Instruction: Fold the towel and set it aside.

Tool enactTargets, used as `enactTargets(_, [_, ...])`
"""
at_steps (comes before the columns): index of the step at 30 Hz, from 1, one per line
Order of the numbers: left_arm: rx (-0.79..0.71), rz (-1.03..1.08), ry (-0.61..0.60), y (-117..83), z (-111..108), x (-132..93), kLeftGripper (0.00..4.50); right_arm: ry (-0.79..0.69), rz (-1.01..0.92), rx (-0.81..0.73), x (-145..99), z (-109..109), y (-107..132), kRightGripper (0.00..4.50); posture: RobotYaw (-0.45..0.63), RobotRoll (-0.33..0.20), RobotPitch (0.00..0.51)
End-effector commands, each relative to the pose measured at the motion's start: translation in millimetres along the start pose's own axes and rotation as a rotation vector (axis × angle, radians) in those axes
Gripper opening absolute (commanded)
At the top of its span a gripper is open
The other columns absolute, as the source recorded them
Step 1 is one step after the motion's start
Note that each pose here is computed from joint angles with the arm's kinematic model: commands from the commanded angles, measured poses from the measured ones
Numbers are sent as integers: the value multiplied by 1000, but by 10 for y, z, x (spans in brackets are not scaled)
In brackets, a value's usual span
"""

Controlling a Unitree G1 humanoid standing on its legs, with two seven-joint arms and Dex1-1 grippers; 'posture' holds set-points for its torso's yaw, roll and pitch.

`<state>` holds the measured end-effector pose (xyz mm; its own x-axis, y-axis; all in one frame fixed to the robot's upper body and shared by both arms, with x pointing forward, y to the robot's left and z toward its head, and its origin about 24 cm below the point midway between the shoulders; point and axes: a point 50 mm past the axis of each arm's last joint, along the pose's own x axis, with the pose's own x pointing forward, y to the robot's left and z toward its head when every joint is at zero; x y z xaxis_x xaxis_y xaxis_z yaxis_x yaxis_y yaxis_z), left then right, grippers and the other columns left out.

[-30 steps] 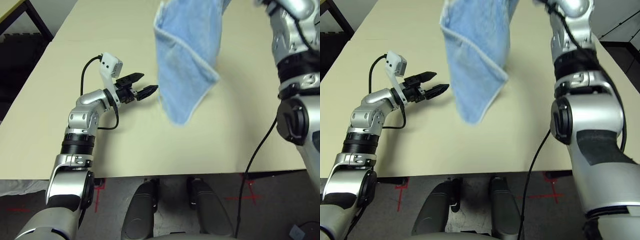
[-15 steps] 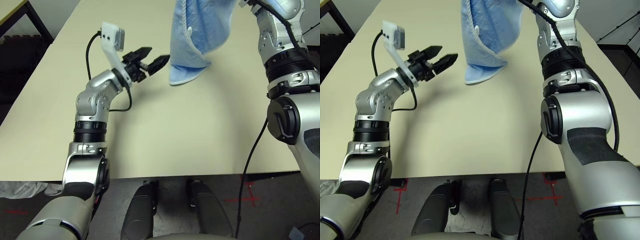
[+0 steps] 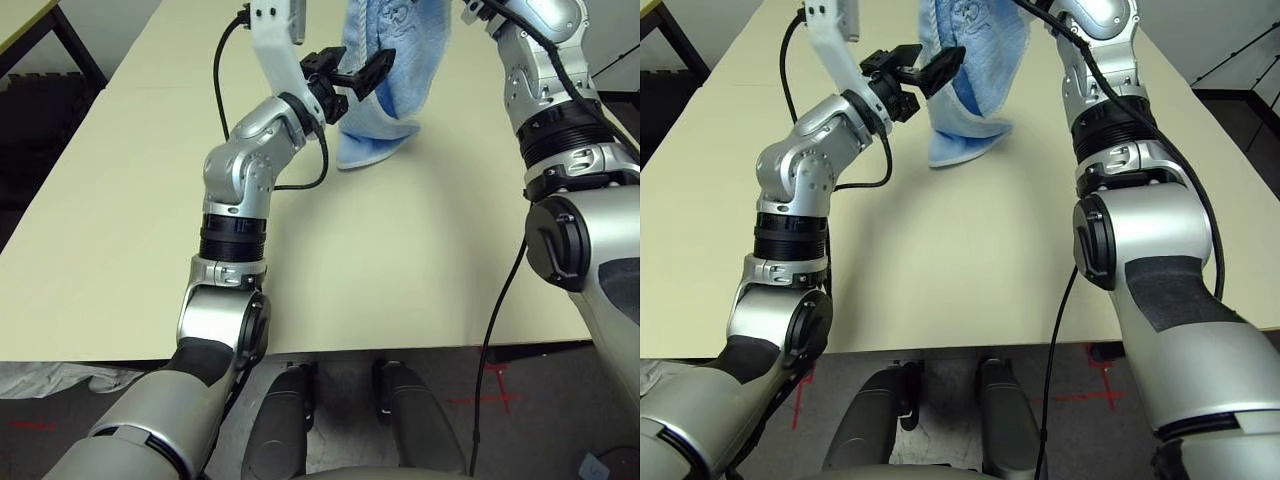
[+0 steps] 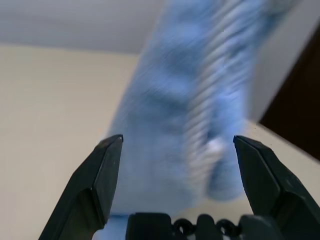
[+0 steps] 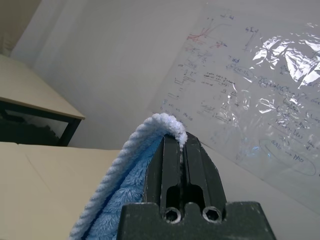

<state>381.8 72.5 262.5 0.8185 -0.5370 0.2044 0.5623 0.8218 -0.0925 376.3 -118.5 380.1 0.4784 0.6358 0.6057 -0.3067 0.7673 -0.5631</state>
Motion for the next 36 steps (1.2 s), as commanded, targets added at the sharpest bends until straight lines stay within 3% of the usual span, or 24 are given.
enactTargets(1, [19,12,-15,-35,-5,100,4500,-55,-11,-2,7,147,-99,9,53,0,121])
enactTargets(4, [31,61,9,31,-87,162,4500,-80,-13,13,-9,207,-153,9,41,0,123])
enactTargets(8, [48,214,47,309,-213,148,4500,-146,-63,53,-90,382,-404,9,26,0,125])
enactTargets(11, [50,227,44,409,-224,114,4500,-145,-99,46,-177,430,-568,9,21,0,126])
enactTargets(16, [75,187,60,561,-220,-36,4500,-92,-183,0,-345,444,-828,9,34,0,128])
enactTargets(21, [129,162,113,758,-279,-288,4500,-52,-196,22,-422,320,-834,9,46,0,130])
enactTargets(36, [68,-151,232,639,-678,-522,4500,-30,-144,71,-339,210,-699,9,40,0,133])
